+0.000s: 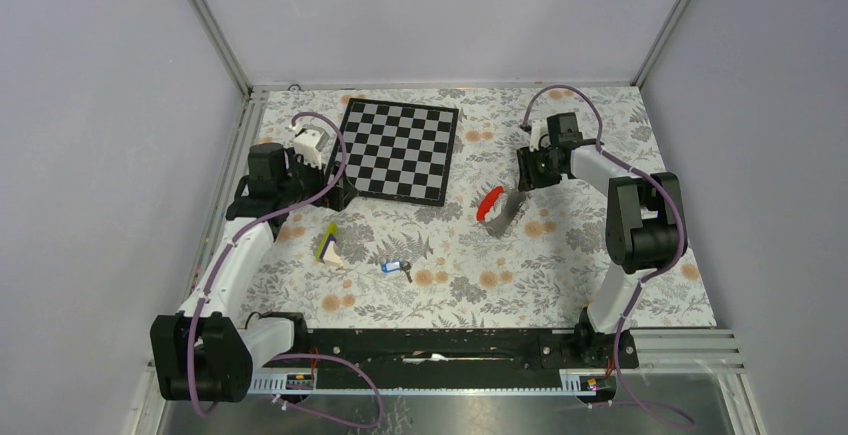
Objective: Put the keys on the keyring
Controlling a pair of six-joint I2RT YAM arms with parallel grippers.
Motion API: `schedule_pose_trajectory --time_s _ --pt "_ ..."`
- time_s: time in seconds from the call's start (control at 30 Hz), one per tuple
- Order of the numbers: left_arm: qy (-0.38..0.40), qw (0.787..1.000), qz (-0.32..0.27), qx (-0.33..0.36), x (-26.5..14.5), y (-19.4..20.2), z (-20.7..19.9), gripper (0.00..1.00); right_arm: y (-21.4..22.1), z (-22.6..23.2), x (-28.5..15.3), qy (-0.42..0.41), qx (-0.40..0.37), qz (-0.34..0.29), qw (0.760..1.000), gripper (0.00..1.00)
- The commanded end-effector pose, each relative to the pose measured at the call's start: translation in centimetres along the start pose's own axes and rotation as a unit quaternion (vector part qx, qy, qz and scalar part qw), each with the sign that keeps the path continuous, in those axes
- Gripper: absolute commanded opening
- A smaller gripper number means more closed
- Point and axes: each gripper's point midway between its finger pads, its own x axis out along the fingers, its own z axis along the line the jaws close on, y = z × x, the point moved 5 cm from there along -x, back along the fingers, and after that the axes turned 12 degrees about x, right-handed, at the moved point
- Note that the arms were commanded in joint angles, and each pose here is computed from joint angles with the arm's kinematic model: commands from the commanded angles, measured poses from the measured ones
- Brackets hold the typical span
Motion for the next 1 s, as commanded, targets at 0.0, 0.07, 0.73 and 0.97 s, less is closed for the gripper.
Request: schedule_pose_trajectory --time_s 0.0,0.07,0.73,0.97 --pt "0.002 0.999 -0.027 0.021 -0.1 -1.1 0.3 0.94 -2.6 1.6 -1.8 -0.004 -0.075 -0.034 0.997 0.51" --pt "0.001 0.999 -0.027 0.021 0.0 -1.1 0.3 0.94 -2.5 2.0 -1.8 -0.001 -0.104 -0.031 0.994 0.53" --pt "0.001 0.999 -0.026 0.024 -0.1 -0.9 0.3 0.94 -1.5 1.9 0.9 0.049 -0.252 0.051 0.965 0.46" --pt "0.002 0.999 -0.027 0.026 -0.1 -0.9 0.3 0.94 -1.5 1.8 1.4 0.047 -0.26 0.06 0.963 0.4"
